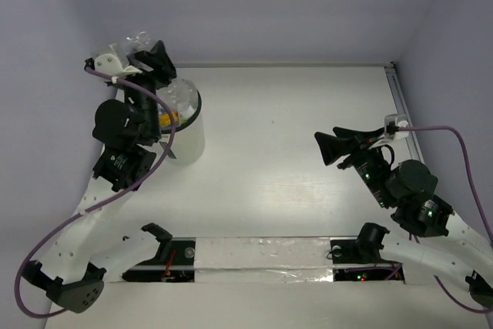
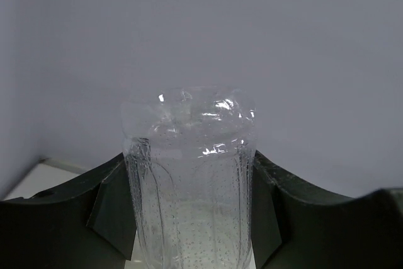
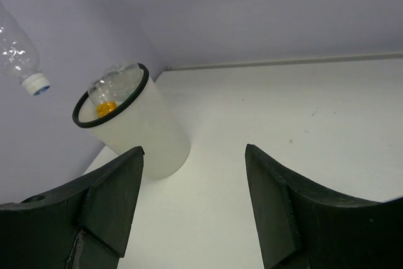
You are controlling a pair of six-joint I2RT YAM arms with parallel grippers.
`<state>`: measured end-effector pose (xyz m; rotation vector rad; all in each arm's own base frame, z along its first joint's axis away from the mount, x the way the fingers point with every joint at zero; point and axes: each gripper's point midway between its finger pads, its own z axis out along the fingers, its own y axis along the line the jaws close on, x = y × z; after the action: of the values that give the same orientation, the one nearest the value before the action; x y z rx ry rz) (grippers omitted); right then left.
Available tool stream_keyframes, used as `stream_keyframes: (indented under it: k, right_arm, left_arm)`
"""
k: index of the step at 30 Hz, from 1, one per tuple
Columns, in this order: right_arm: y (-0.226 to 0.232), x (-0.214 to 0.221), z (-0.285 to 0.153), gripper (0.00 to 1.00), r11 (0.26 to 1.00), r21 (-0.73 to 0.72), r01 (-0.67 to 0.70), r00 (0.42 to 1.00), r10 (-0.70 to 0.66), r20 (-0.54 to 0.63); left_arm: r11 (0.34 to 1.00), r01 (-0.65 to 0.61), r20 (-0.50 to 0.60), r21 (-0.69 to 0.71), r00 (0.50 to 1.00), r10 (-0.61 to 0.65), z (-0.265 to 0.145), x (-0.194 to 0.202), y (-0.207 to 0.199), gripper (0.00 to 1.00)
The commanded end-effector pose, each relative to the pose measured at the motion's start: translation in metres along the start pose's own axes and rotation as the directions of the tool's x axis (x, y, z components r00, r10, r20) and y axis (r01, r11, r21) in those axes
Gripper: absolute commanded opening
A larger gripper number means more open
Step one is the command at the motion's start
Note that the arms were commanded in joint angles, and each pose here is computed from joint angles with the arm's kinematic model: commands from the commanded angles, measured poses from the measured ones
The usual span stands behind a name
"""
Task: Put the plastic bottles in the bin
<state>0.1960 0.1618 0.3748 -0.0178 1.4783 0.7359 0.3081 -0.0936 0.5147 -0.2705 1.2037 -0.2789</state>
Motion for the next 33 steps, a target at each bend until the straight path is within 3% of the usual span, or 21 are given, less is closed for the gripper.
stream_keyframes:
  k: [1,10,20,24,28,33]
  right_arm:
    - [0.016,-0.012,0.006,0.71,0.997,-0.069,-0.019,0.998,0.023,0.056]
    - [0.02,0.0,0.009,0.71,0.995,-0.1,0.0,1.0,0.003,0.028]
    - [0.02,0.008,0.005,0.71,0.992,-0.126,0.009,1.0,-0.006,0.026]
    - [0.024,0.009,0.007,0.71,0.988,-0.153,0.0,0.999,0.008,0.051]
    - [0.028,0.01,0.009,0.71,0.985,-0.172,-0.003,0.998,0.013,0.059]
    - [0.033,0.011,0.01,0.71,0.981,-0.196,0.002,0.998,0.009,0.055]
  left_arm:
    - [0.978,-0.1,0.055,-0.184,0.992,0.112,0.003,0.003,0.05,0.37]
    - [0.915,-0.239,0.097,-0.324,0.954,0.283,0.009,0.03,0.117,0.35]
    - [0.896,-0.285,0.11,-0.34,0.934,0.339,0.017,0.048,0.122,0.34]
    - [0.881,-0.308,0.029,-0.36,0.94,0.341,0.004,0.1,0.141,0.34]
    - [0.866,-0.38,-0.059,-0.325,0.922,0.382,0.0,0.137,0.124,0.35]
    - [0.851,-0.394,-0.097,-0.347,0.918,0.386,-0.008,0.156,0.125,0.35]
